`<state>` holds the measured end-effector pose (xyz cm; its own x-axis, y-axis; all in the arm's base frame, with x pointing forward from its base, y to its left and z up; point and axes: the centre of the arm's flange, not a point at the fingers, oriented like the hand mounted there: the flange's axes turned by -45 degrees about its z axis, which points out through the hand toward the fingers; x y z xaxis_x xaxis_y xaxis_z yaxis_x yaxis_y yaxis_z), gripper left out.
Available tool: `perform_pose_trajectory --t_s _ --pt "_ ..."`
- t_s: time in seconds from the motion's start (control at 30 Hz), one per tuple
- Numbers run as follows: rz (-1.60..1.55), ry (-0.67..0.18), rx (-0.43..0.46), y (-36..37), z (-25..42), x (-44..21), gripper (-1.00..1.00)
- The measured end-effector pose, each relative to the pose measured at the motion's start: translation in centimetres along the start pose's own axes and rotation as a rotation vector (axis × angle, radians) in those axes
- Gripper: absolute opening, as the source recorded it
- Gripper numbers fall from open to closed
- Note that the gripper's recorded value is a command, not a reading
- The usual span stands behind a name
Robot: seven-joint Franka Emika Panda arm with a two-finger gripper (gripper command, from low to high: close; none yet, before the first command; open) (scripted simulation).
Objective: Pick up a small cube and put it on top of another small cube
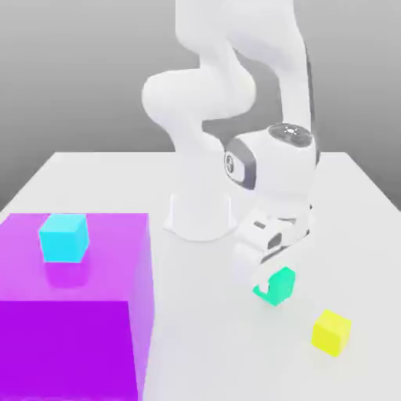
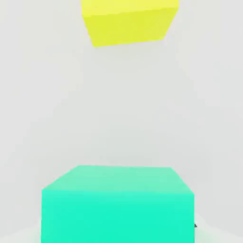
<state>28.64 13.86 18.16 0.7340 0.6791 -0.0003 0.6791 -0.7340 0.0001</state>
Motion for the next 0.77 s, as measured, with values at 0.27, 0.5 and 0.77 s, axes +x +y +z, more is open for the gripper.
perform_pose_trajectory --t_s 0.27,0.5,0.77 --pt "0.038 -0.002 -0.006 0.3 -4.0 6.9 -1.00" --pt "0.077 0.000 0.000 0.3 -3.9 12.7 -1.00" --pt "0.078 0.000 0.000 0.3 -0.6 12.7 1.00"
